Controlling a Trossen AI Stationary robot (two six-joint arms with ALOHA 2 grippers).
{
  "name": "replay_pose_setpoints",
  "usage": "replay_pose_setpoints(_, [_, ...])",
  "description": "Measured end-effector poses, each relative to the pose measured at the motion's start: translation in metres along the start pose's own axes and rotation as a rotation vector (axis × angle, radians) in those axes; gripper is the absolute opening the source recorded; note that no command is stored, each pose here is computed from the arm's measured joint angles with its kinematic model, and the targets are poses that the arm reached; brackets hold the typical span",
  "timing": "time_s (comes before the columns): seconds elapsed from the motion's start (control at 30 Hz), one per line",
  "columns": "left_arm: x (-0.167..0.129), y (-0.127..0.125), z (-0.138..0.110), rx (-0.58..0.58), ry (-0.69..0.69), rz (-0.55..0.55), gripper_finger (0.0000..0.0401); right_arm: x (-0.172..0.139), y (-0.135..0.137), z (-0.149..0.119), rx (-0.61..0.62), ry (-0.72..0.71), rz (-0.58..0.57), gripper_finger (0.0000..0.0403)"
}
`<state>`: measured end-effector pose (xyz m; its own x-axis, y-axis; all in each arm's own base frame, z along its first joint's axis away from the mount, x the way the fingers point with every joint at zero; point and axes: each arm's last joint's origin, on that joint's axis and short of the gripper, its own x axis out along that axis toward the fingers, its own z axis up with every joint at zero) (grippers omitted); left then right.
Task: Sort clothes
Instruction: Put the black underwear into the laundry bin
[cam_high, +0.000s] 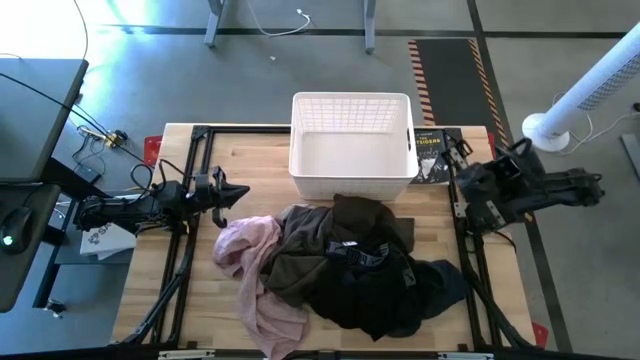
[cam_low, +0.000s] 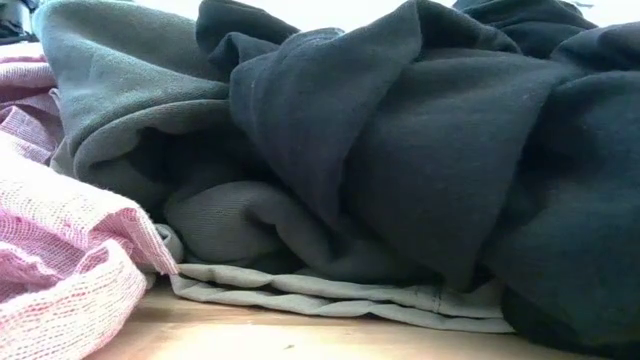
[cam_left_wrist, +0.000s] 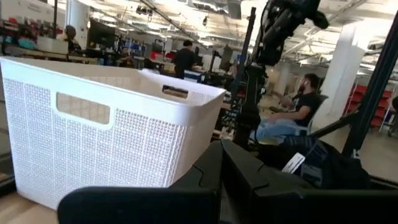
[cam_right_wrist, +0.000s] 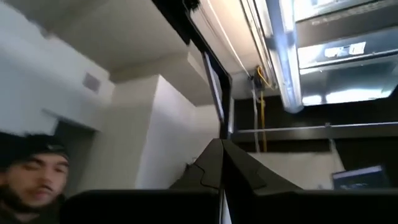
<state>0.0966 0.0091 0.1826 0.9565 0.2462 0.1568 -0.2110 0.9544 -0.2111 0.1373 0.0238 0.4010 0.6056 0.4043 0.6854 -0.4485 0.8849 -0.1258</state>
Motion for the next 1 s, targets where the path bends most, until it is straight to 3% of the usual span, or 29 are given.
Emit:
replay_pose_setpoints(0.17, [0.0,0.0,0.0,0.0,-0.003,0.013,0.0003,0.028,-0.011,-0.004,-0.037,0.057,-0.012,0.0])
replay_pose_setpoints(0.43, [0.0,0.0,0.0,-0.003,-0.004,0.02,0.0003,0.07,-0.021,-0.03,0.273,0.303,-0.04,0.0])
replay_pose_setpoints(0.63, [0.0,0.001,0.0,-0.002,-0.006,0.032,0.0003,0.101,-0.017,-0.056,0.257,0.42,0.012,0.0])
replay_pose_setpoints(0.83, [0.0,0.001,0.0,0.012,-0.003,0.033,0.0003,0.113,-0.009,-0.099,0.323,0.74,0.036,0.0])
replay_pose_setpoints(1.0, [0.0,0.001,-0.003,0.021,0.028,0.038,0.0003,0.111,-0.01,-0.127,0.44,1.098,-0.191,0.0021])
